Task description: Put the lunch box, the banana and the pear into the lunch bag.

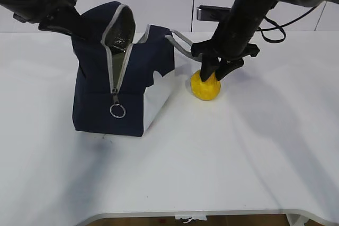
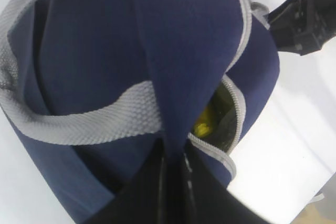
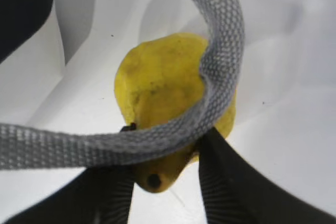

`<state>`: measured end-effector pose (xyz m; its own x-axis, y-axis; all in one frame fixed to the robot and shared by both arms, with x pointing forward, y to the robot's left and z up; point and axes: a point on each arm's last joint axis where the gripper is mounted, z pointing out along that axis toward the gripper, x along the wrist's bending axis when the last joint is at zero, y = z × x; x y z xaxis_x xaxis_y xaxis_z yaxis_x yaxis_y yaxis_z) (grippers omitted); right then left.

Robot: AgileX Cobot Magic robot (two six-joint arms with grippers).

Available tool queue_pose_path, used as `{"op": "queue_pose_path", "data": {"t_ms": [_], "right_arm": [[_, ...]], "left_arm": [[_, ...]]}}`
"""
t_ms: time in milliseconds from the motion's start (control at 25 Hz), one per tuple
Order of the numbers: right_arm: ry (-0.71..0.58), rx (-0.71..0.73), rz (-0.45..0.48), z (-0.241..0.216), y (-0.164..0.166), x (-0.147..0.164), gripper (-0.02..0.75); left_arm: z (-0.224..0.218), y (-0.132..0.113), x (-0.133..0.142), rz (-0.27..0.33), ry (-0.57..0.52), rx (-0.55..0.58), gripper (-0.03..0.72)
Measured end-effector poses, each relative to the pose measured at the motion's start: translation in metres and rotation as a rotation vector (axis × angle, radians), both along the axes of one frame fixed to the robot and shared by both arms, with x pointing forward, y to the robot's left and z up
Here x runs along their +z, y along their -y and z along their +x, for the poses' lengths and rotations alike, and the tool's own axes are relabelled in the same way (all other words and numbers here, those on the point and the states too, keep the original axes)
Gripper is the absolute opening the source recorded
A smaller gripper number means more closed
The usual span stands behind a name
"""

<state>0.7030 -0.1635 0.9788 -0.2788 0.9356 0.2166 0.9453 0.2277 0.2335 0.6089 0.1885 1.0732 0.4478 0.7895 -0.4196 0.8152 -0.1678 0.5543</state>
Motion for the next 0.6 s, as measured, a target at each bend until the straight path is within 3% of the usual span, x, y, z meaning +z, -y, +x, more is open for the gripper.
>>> {"op": "queue_pose_path", "data": {"t_ms": [120,600], "right_arm": [[-0.003,0.006,-0.016,0.000,0.001,0.001,0.253],[0.029,0.030,-0.118,-0.005,0.012,0.022,0.241]], "left_arm": [[0.000,0.000,0.000,0.000,0.000,0.000,-0.007],[0.000,-0.001,0.000,0.000,0.000,0.002,-0.006]]}}
